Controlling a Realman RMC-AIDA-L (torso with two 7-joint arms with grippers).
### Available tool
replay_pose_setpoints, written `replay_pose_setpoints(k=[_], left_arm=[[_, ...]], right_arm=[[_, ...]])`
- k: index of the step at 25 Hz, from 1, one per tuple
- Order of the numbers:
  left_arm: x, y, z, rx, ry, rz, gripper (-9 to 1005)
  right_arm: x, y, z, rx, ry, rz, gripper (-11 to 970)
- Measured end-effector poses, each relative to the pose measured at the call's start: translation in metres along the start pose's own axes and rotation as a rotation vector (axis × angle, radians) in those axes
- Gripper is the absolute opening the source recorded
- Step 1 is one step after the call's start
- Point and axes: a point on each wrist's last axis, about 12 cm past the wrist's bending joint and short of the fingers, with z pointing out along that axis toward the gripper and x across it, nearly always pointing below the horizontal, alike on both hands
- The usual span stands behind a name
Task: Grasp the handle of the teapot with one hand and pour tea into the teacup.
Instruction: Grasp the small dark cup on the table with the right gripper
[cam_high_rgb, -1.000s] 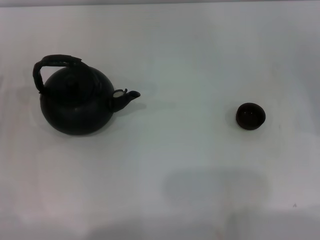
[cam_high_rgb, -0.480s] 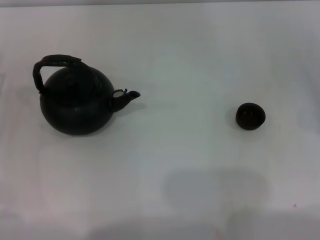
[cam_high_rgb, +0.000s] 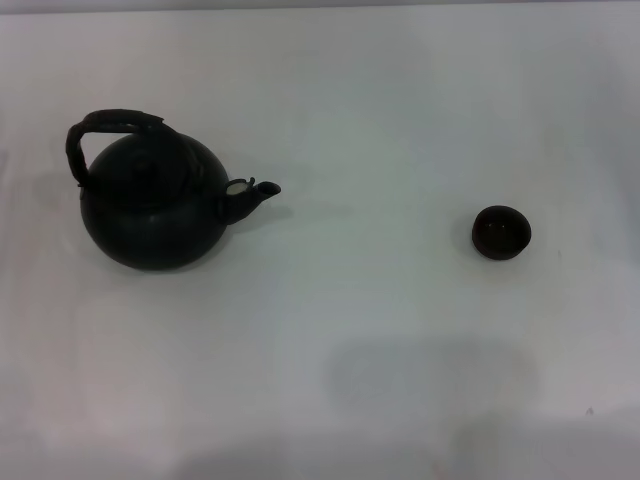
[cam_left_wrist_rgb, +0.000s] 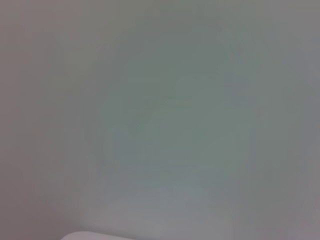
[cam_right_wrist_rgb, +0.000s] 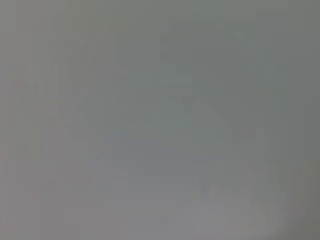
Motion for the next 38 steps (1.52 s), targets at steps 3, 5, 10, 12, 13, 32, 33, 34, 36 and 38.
replay_pose_setpoints(k=[3,5,10,12,13,32,33,34,36,38], left_arm=[[0.000,0.000,0.000,-0.001,0.002,0.000,882],[0.001,0.001,0.000,-0.002,0.006,0.000,882],[0.001,0.001,-0.001,-0.004,0.010,-0.001,882],[0.002,0.001,-0.001,-0.004,0.010,-0.001,882],[0.002,0.002,-0.002,-0.007,0.011,0.000,882],[0.002,0.004,-0.001,-0.012,0.017,0.004,882],[0.002,0.004,-0.001,-0.012,0.017,0.004,882],[0.002,0.004,-0.001,-0.012,0.018,0.004,882],[0.002,0.004,-0.001,-0.013,0.020,0.004,882],[0.003,0.004,-0.001,-0.015,0.028,0.004,882]], right_arm=[[-0.004,0.004,0.002,-0.102,0.014,-0.096,877],[-0.007,0.010,0.002,-0.197,0.022,-0.176,877],[-0.013,0.022,0.005,-0.381,0.038,-0.323,878],[-0.019,0.026,0.005,-0.480,0.049,-0.375,878],[-0.021,0.027,0.005,-0.521,0.058,-0.390,878],[-0.056,0.050,-0.011,-1.097,0.275,-0.470,877],[-0.055,0.051,-0.012,-1.101,0.275,-0.473,877],[-0.054,0.052,-0.012,-1.104,0.276,-0.474,877],[-0.050,0.055,-0.014,-1.115,0.287,-0.474,877],[-0.046,0.060,-0.014,-1.127,0.310,-0.481,877]])
